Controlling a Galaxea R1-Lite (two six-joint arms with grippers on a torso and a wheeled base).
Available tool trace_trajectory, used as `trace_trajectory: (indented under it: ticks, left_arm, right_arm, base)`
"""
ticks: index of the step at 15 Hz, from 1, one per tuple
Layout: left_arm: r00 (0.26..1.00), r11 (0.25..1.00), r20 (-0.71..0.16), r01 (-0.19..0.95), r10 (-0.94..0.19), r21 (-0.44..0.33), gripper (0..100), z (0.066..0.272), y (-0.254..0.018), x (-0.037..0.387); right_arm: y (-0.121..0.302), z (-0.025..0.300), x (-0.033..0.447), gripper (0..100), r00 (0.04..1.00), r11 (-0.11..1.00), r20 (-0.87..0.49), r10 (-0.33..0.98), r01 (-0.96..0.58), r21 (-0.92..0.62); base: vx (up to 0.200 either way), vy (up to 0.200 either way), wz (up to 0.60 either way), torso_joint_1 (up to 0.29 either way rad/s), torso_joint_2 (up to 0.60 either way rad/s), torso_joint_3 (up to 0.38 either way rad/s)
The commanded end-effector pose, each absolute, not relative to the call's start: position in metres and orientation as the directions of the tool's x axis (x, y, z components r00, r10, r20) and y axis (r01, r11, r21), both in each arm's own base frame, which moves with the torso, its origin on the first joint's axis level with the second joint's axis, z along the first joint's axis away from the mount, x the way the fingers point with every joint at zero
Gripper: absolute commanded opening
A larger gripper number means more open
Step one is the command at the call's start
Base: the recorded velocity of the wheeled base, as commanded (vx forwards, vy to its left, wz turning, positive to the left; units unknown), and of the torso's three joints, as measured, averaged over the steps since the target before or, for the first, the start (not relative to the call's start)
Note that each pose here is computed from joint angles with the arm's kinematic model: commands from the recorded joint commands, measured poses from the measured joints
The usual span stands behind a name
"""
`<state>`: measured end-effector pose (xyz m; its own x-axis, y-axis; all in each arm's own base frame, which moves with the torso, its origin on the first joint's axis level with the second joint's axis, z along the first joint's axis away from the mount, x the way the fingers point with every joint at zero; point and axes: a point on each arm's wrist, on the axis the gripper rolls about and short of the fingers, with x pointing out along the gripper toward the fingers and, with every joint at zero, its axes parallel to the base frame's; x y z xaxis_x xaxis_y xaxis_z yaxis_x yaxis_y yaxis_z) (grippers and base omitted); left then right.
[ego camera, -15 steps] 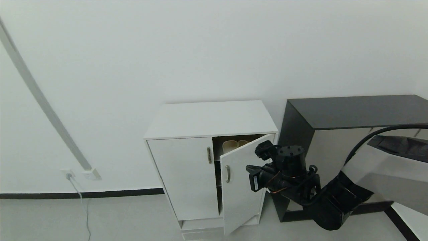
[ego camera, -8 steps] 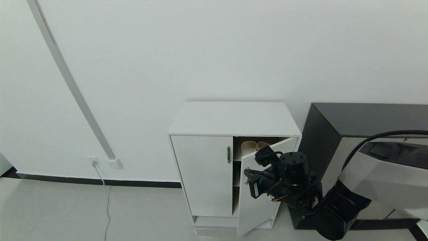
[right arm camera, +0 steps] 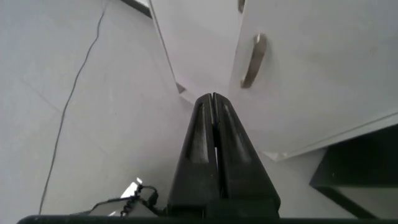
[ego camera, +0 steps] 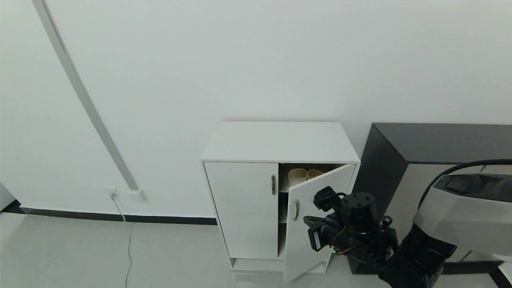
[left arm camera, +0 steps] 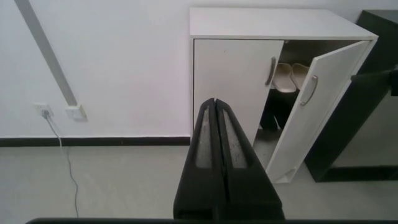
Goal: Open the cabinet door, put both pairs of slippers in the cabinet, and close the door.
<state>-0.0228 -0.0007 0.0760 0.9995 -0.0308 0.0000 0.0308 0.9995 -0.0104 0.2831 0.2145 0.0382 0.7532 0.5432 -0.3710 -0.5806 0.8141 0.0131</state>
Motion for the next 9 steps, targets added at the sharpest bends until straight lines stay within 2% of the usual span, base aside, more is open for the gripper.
trace_trajectory:
  ticks: [1, 9]
  left_arm:
    - [1.000, 0.999, 0.000, 0.031, -0.031, -0.011, 0, 0.076, -0.001, -0.023]
    - [1.000, 0.999, 0.000, 0.031, -0.031, -0.012, 0, 0.076, -0.001, -0.023]
  right_arm:
    - [0.210, 0.039, 0.276, 0, 0.750, 0.813, -0.378, 0.543, -0.582, 0.014]
    - [0.203, 0.028, 0.265, 0, 0.730, 0.810, -0.429, 0.532, -0.587, 0.005]
  base:
    - [0.000, 0.000, 0.00, 0.000, 0.00, 0.000]
    - [0.200, 0.000, 0.00, 0.001, 0.00, 0.002]
